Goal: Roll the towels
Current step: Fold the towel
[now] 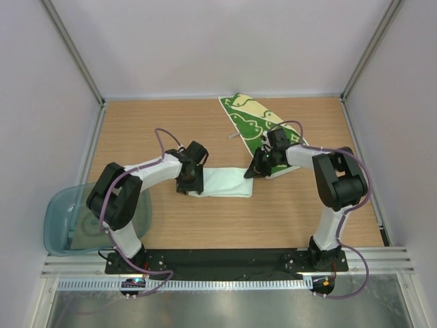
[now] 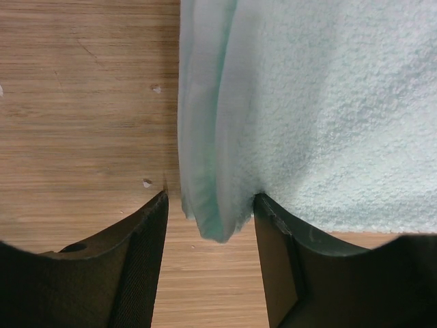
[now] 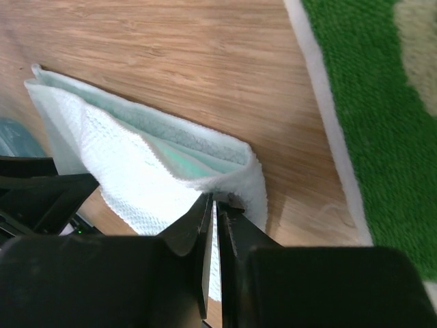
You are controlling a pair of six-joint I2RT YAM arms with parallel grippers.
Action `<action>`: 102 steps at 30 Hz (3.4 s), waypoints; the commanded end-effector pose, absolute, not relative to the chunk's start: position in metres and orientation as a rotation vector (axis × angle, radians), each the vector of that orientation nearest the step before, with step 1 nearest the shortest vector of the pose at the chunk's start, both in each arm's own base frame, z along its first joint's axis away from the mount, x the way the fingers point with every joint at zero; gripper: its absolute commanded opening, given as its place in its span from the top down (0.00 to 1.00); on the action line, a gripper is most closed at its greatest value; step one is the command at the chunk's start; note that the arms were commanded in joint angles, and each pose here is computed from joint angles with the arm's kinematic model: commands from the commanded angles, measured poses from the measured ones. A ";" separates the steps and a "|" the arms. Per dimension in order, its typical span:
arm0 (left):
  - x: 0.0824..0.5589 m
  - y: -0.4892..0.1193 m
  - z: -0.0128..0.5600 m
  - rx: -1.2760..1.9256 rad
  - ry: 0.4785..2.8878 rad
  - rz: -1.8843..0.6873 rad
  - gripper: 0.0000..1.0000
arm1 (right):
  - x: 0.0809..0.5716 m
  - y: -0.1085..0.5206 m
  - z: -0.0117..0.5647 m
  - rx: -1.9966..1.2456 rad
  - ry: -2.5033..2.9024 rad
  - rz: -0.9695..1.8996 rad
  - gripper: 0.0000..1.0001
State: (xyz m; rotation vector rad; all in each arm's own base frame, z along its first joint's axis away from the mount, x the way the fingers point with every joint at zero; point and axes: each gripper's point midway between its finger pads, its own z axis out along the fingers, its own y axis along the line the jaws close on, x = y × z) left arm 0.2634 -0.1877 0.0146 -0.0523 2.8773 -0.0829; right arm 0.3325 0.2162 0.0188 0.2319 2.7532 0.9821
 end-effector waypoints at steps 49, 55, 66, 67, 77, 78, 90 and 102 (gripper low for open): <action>0.278 -0.194 0.012 -0.026 2.839 -0.060 1.00 | 0.256 0.360 0.058 -0.399 2.588 1.636 0.93; 0.276 -0.185 0.004 -0.034 2.854 -0.028 1.00 | 0.248 0.360 0.025 -0.353 2.638 1.659 0.93; 0.278 -0.156 -0.002 -0.084 2.870 0.032 1.00 | 0.233 0.326 -0.007 -0.280 2.708 1.608 0.94; 0.279 -0.152 -0.001 -0.092 2.866 0.046 1.00 | 0.234 0.322 -0.004 -0.263 2.701 1.607 0.94; 0.282 -0.145 -0.005 -0.098 2.869 0.097 1.00 | 0.231 0.250 -0.015 0.049 2.800 1.352 0.94; 0.282 -0.145 -0.004 -0.100 2.868 0.094 1.00 | 0.233 0.243 -0.018 0.094 2.802 1.340 0.94; 0.288 -0.152 0.011 -0.079 2.858 0.036 0.98 | 0.232 0.227 -0.012 0.224 2.768 1.374 0.94; 0.323 -0.168 0.090 -0.002 2.697 0.074 0.59 | 0.260 0.224 0.129 0.082 2.495 1.291 0.78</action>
